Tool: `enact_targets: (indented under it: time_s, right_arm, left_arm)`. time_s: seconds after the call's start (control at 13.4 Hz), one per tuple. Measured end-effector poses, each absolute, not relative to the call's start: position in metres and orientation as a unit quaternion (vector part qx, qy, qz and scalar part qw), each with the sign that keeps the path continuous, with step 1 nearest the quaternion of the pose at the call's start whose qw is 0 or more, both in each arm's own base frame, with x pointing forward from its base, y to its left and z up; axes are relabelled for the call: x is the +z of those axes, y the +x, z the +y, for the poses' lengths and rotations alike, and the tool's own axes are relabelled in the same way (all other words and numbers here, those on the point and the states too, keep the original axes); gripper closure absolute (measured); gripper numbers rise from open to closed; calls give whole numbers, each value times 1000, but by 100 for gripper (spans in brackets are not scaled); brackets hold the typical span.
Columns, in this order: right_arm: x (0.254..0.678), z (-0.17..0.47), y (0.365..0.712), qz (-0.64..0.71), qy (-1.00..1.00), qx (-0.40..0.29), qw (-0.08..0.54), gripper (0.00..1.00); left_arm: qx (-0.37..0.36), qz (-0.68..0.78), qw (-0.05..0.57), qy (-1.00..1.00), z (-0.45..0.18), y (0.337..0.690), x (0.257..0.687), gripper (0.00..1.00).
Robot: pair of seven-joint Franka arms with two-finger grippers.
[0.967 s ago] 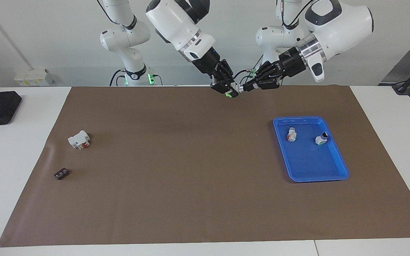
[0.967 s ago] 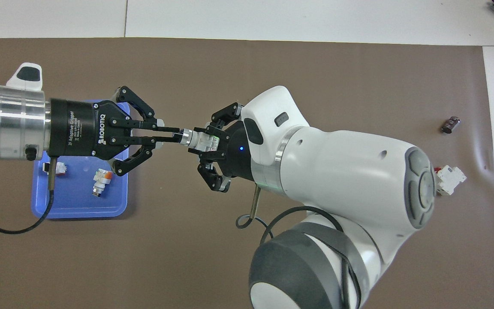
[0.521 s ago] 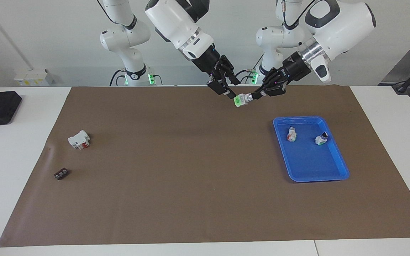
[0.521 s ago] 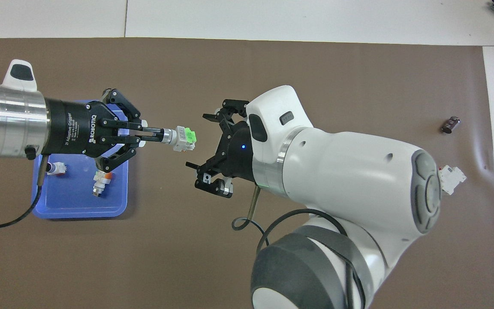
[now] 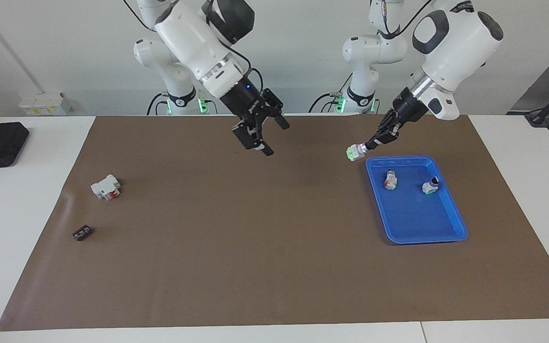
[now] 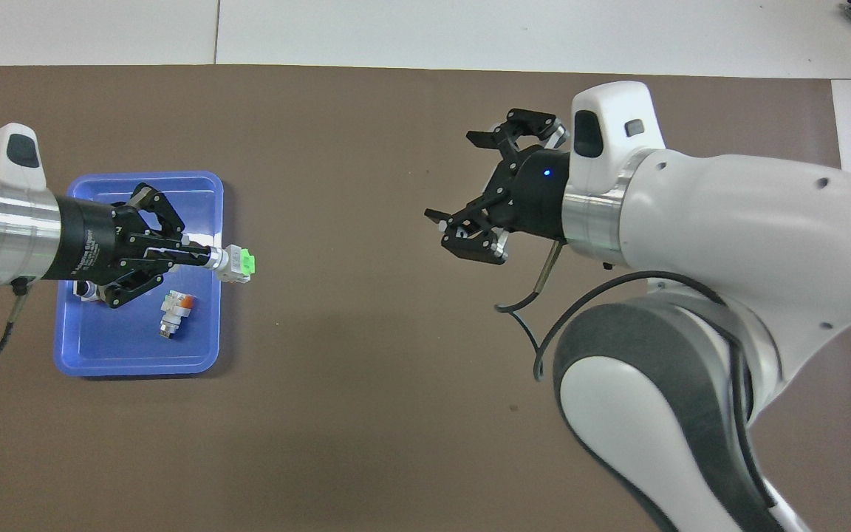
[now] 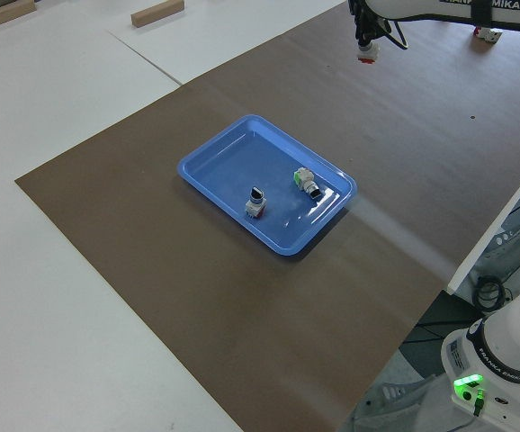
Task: Turn and place switch with both arms
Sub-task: 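Carry the switch into the blue tray with the left gripper while the right gripper withdraws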
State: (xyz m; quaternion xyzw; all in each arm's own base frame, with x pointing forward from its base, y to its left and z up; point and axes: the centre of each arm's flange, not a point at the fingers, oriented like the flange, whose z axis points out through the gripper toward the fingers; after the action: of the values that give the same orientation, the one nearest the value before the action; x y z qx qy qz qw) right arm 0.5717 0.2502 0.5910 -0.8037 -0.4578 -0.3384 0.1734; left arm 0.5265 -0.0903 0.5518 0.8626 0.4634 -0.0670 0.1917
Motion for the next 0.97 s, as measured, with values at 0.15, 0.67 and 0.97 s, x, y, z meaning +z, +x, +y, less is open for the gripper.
enact_targets:
  time_s: [0.15, 0.67, 0.97]
  right_arm:
    - [587, 214, 586, -436, -818, -338, 159, 0]
    - [574, 172, 596, -308, -917, -250, 36, 0]
    - [569, 126, 590, -196, -970, -144, -11, 0]
  left_arm:
    - [-40, 425, 169, 888, -33, 522, 539, 89]
    - [29, 283, 70, 956, 23, 517, 511, 89]
    - [38, 254, 60, 965, 52, 509, 456, 89]
